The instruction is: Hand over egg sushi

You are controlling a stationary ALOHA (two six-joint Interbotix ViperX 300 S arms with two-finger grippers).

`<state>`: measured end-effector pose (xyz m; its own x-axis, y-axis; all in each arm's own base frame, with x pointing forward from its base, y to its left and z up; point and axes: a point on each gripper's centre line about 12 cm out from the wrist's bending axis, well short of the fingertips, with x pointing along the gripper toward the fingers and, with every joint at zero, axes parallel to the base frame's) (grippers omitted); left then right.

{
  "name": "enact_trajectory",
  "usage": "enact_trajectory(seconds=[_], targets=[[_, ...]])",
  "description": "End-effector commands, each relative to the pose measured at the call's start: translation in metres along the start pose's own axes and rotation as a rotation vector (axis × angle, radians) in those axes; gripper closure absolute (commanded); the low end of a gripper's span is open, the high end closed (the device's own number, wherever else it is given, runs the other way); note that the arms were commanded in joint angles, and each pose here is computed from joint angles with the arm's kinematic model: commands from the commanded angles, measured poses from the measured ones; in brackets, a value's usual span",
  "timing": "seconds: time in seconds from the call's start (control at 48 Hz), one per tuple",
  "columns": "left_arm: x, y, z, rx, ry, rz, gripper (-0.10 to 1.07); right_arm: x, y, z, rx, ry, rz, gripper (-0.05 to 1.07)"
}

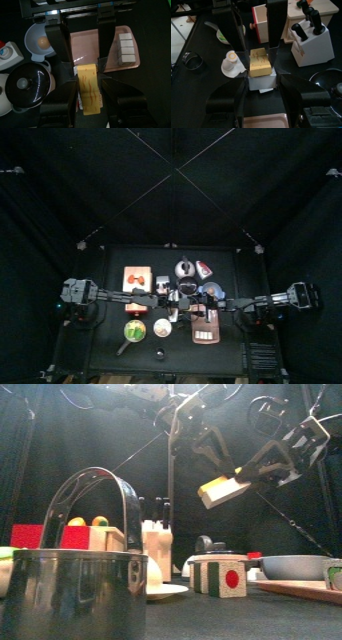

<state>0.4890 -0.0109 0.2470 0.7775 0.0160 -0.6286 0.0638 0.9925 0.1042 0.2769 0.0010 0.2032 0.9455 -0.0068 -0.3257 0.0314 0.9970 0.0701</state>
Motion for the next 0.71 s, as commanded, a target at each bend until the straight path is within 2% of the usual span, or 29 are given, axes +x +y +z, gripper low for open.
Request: enact_trajectory(seconds=[0.0, 0.188, 0.583, 0.688], targets=[[-0.010, 0.003, 0.019, -0.004, -0.064, 0.005, 0.23, -0.001, 0.001, 0.013, -0.002, -0.040, 0.004, 0.43], [-0.010, 0.003, 0.017, -0.006, -0.059, 0.005, 0.09, -0.006, 0.001, 0.015, -0.004, -0.052, 0.005, 0.44], [-0.010, 0.002, 0.008, 0.002, -0.046, 0.005, 0.09, -0.010, 0.001, 0.009, -0.007, -0.018, 0.005, 0.44], [-0.017, 0.002, 0.006, 0.004, -0.056, 0.005, 0.09, -0.014, 0.002, 0.004, 0.007, -0.001, 0.006, 0.44]])
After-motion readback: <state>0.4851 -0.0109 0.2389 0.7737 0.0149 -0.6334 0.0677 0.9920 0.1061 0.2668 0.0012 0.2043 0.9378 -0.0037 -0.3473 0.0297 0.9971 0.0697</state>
